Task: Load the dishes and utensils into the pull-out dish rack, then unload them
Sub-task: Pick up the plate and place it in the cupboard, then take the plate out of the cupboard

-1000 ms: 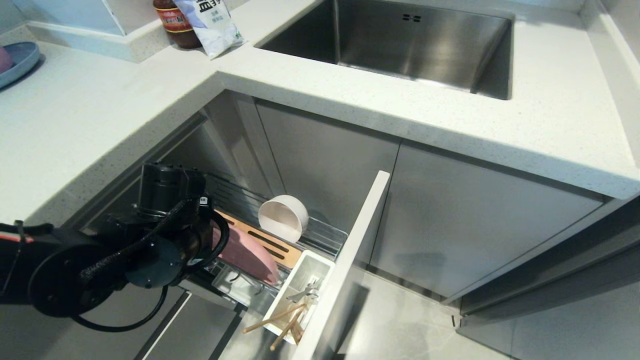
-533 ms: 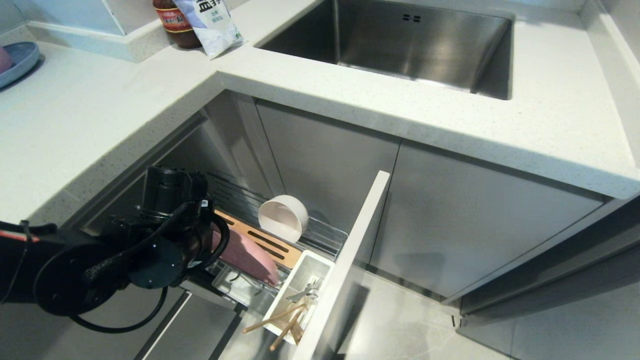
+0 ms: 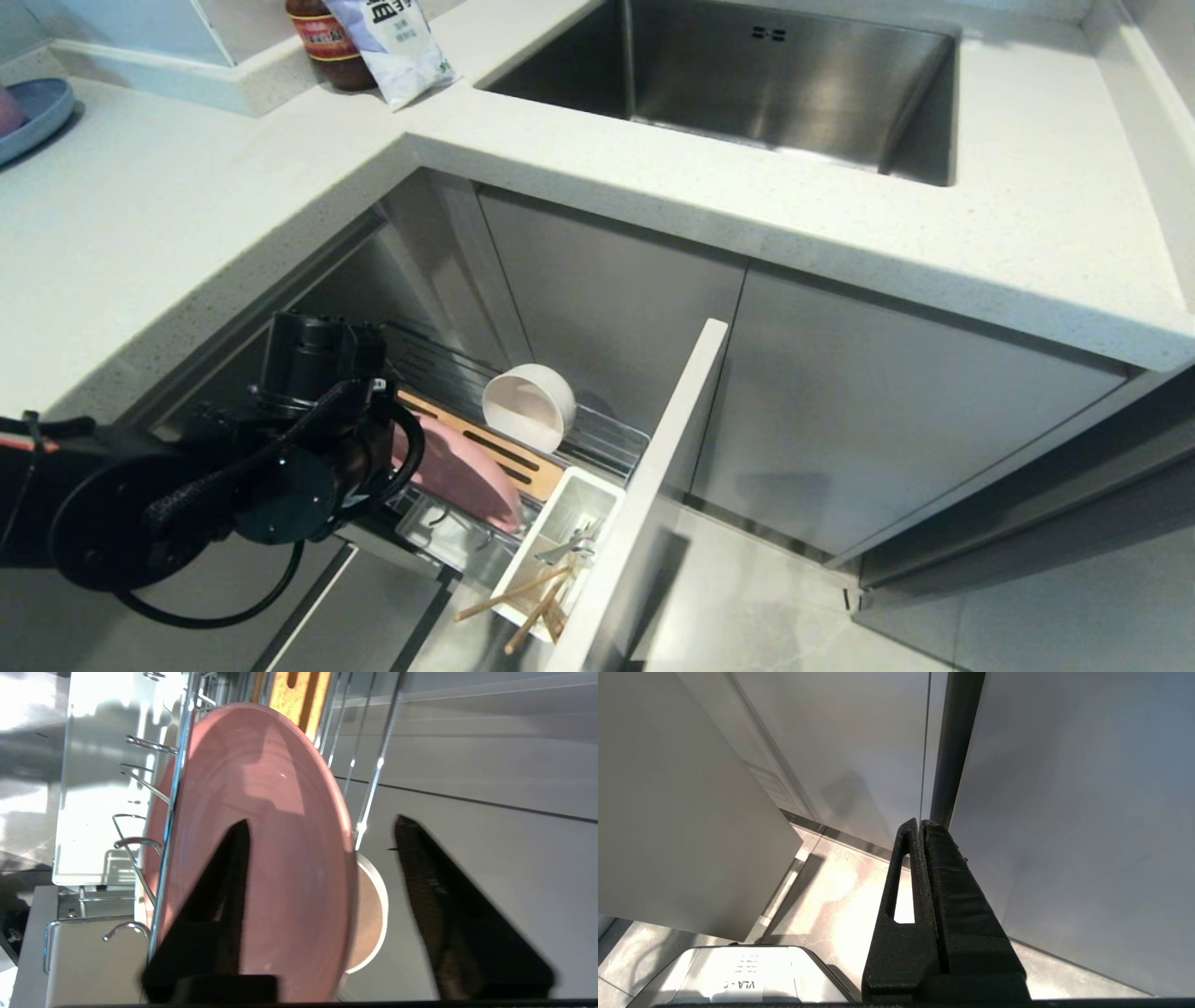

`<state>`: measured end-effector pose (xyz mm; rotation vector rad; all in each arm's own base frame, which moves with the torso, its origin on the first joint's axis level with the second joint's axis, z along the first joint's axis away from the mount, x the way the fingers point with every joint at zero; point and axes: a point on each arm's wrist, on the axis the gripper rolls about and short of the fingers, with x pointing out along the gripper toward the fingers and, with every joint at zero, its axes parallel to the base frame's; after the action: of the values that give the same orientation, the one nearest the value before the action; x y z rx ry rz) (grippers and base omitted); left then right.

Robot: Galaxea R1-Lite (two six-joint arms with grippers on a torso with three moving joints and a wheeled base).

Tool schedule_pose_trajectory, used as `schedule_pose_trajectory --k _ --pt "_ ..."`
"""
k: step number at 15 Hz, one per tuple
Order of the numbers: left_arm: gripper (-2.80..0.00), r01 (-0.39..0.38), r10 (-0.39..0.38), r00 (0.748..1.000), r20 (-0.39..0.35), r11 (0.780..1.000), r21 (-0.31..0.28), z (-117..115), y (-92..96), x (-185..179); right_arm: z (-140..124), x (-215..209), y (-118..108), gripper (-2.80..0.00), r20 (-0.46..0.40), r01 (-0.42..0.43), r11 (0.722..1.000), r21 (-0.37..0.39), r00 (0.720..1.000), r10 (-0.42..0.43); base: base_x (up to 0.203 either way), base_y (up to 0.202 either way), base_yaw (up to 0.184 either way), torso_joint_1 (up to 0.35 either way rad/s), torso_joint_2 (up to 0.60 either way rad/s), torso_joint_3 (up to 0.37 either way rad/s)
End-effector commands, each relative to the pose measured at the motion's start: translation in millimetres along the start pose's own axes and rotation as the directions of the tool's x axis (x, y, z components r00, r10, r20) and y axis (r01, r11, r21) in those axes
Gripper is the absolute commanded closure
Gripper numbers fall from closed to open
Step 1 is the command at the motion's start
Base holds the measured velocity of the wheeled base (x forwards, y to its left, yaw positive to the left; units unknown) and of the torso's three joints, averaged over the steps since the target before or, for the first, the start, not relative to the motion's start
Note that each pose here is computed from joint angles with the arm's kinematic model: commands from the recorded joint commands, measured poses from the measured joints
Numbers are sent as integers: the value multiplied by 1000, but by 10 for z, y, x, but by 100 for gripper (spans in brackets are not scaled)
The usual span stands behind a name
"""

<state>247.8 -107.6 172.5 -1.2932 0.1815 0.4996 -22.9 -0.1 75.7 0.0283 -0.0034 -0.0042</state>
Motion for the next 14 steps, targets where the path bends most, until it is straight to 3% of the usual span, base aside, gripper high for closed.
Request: schedule_pose_trajectory --k 1,12,13,14 --pt "-280 6 -6 1000 -5 1000 -8 26 -18 -77 -2 -1 0 0 2 0 1000 0 1000 0 0 0 0 0 0 0" --pt "-280 11 -3 992 -123 998 61 356 1 -846 -4 -1 0 0 1 0 1000 0 1000 0 0 0 0 0 0 0" --pt "0 21 -13 991 -131 998 59 410 -1 -925 -4 -1 0 0 1 0 1000 1 1000 0 0 0 0 0 0 0" --pt "0 31 -22 990 -140 998 59 454 -4 -994 -4 -1 0 0 1 0 1000 1 1000 0 0 0 0 0 0 0"
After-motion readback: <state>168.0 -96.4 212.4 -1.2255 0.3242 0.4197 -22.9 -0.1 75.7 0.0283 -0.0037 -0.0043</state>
